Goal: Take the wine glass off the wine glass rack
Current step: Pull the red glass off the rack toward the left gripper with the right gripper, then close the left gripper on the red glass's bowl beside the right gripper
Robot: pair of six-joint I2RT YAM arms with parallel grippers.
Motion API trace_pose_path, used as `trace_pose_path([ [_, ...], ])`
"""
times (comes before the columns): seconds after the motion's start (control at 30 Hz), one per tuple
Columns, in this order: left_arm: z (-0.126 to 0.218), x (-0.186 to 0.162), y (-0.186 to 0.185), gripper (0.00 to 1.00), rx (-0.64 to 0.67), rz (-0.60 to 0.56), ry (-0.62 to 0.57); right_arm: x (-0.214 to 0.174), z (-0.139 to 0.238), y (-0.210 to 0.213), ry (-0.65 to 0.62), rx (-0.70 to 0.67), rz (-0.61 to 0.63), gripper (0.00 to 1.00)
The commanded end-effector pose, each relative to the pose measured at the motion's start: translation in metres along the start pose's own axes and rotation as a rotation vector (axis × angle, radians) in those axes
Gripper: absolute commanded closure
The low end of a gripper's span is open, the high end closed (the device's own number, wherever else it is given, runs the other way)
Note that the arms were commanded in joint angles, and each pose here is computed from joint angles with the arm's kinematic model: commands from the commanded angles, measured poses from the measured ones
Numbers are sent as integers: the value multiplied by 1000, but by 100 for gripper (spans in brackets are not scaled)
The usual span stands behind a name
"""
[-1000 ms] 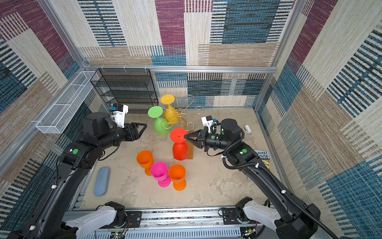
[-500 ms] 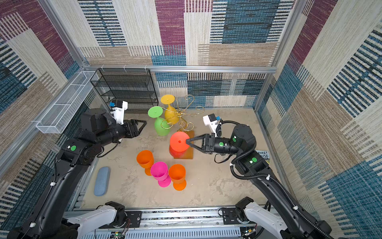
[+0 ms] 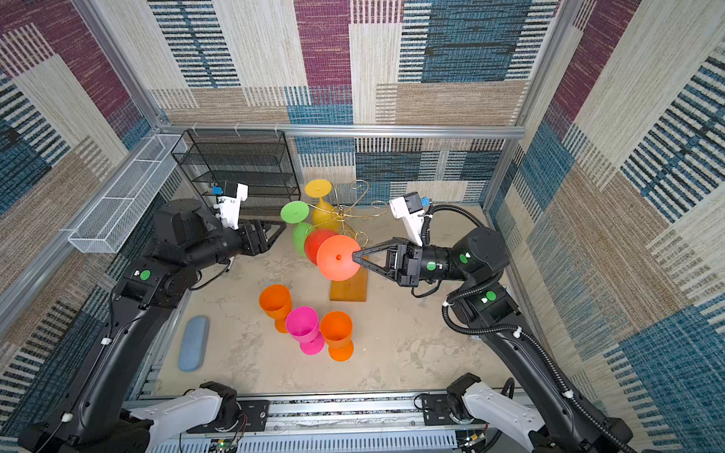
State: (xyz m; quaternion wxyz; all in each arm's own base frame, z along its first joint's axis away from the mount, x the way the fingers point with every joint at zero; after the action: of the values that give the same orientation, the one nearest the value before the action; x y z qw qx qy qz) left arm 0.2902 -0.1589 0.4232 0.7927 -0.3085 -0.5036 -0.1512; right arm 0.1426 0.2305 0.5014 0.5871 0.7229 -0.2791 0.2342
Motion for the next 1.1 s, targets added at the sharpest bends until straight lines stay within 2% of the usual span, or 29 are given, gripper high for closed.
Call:
trace_pose_path([
  [0.0,-4,13,-21,37,-161,-4,-61,8,3,32,-40,98,185,100],
  [0.2,-4,22,-45,37,-488,18,-158,10,6,39,-94,177,268,100],
  [0.4,8,21,-57,37,-681,-41,-237,12,5,35,-115,211,306,100],
  [0.7,26,15,-64,37,-816,-141,-350,18,-1,27,-119,262,294,100],
  [1.07,35,21,-70,36,-943,-166,-404,19,-3,13,-121,278,237,100],
])
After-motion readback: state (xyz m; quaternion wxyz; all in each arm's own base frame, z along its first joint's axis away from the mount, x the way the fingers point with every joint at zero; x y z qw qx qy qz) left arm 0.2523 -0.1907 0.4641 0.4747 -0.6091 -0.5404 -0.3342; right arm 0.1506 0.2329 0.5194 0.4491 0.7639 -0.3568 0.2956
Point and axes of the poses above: each gripper's point midway between its finger pads, its own z axis back along the fingers, its own y axis along the line the jaws close on, x = y × z, the point moved 2 cm from there along z, back along the fingers, and after that the axes turned 8 degrees about -z, right-handed, at the moved point
